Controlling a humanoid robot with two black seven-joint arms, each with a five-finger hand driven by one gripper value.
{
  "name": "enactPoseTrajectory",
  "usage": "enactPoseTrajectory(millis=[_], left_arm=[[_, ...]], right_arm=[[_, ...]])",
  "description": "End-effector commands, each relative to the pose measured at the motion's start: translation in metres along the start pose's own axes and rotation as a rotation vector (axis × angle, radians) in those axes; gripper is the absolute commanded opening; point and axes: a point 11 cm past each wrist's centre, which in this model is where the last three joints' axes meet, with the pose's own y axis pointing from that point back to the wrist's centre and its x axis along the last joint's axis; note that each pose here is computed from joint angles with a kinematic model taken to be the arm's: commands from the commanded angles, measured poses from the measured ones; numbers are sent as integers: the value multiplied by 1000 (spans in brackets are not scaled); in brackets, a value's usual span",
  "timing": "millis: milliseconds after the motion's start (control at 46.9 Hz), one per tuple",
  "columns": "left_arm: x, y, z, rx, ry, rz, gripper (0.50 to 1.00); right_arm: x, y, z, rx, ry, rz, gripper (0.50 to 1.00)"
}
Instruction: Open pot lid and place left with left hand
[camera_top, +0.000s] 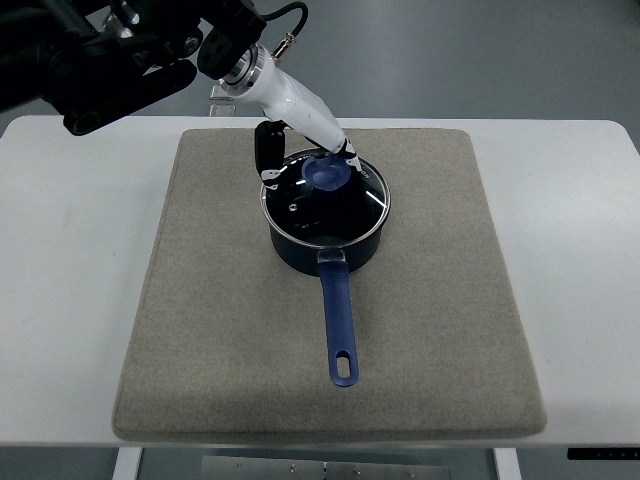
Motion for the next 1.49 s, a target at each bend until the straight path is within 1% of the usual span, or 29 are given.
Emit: enactPoseTrajectory(millis=[0, 384, 704, 811, 960, 1003, 1045, 1066, 1173, 1194, 1216, 1344, 1386, 1429, 1450, 1472], left_arm=[[-1, -1, 0, 0, 1, -3, 990], [-2, -2, -2, 2, 9, -2, 988], [7, -5, -5, 14, -23, 60, 973], [3, -9, -4, 6, -18, 55, 973], [2, -9, -4, 6, -14, 47, 973], [2, -9, -4, 6, -15, 50, 958], [2, -9, -4, 6, -15, 48, 958], [2, -9, -4, 6, -16, 50, 949], [2, -9, -5, 8, -17, 51, 883], [2, -9, -5, 10, -17, 52, 855], [3, -9, -5, 11, -19, 52, 838], [3, -8, -5, 11, -19, 53, 816], [3, -8, -5, 11, -20, 55, 786], [3, -8, -5, 10, -20, 57, 782], [3, -9, -5, 8, -21, 58, 774], [5, -9, -4, 8, -24, 63, 754]], right_arm=[[0, 0, 0, 0, 0, 0, 917], [0, 0, 0, 0, 0, 0, 917], [0, 0, 0, 0, 0, 0, 917], [0, 0, 0, 0, 0, 0, 917], [1, 0, 0, 0, 0, 2, 917], [0, 0, 0, 0, 0, 0, 917], [0, 0, 0, 0, 0, 0, 917], [0, 0, 0, 0, 0, 0, 917], [0, 0, 0, 0, 0, 0, 917], [0, 0, 0, 0, 0, 0, 917], [0, 0, 0, 0, 0, 0, 917], [0, 0, 0, 0, 0, 0, 917], [0, 0, 0, 0, 0, 0, 917], [0, 0, 0, 0, 0, 0, 917], [0, 0, 0, 0, 0, 0, 917], [0, 0, 0, 0, 0, 0, 917]])
